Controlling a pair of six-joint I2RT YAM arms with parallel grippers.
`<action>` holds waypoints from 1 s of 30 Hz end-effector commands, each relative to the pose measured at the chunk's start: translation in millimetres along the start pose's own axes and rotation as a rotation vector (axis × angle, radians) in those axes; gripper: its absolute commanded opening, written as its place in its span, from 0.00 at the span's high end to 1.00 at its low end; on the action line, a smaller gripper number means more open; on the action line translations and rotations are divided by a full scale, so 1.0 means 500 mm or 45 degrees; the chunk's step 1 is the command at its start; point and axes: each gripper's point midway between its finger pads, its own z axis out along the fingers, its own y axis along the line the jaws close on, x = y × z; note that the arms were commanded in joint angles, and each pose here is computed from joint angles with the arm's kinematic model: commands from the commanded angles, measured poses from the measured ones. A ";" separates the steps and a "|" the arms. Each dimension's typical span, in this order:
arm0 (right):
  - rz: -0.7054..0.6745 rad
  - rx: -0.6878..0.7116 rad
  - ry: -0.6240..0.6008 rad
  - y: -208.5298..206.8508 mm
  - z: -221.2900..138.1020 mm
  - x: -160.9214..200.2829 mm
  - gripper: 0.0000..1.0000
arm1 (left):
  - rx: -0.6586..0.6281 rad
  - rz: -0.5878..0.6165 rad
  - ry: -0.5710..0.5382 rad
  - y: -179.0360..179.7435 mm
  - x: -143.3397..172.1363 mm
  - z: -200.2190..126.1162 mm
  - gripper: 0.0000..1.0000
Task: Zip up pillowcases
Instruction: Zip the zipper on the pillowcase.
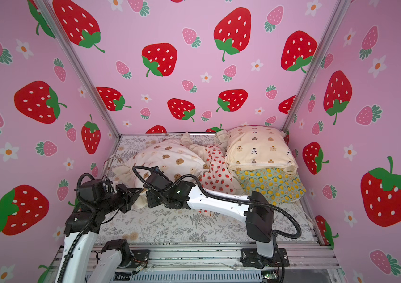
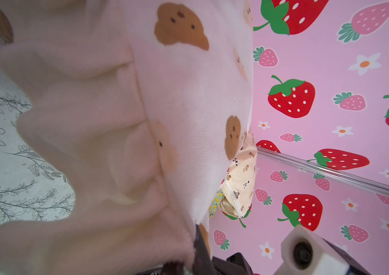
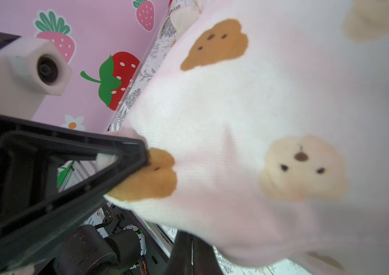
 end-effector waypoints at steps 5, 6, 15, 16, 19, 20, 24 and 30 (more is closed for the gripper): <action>0.050 0.116 -0.026 -0.035 -0.025 -0.014 1.00 | 0.047 0.060 -0.025 -0.040 -0.001 -0.024 1.00; 0.049 0.126 -0.025 -0.038 -0.025 -0.013 1.00 | 0.042 0.064 -0.033 -0.040 -0.003 -0.026 1.00; 0.039 0.166 0.002 -0.064 -0.035 0.007 1.00 | 0.040 0.092 -0.074 -0.062 -0.028 -0.041 1.00; 0.039 0.168 0.004 -0.066 -0.036 0.009 1.00 | 0.034 0.096 -0.092 -0.064 -0.036 -0.045 1.00; 0.074 0.205 -0.015 -0.106 -0.039 -0.012 1.00 | 0.019 0.095 -0.144 -0.065 -0.061 -0.054 1.00; 0.074 0.212 -0.016 -0.112 -0.040 -0.014 1.00 | 0.016 0.084 -0.160 -0.064 -0.072 -0.056 1.00; 0.080 0.236 -0.012 -0.137 -0.044 -0.019 1.00 | 0.024 0.072 -0.242 -0.072 -0.112 -0.076 1.00; 0.089 0.303 -0.023 -0.191 -0.056 -0.029 1.00 | 0.017 0.037 -0.314 -0.071 -0.161 -0.096 1.00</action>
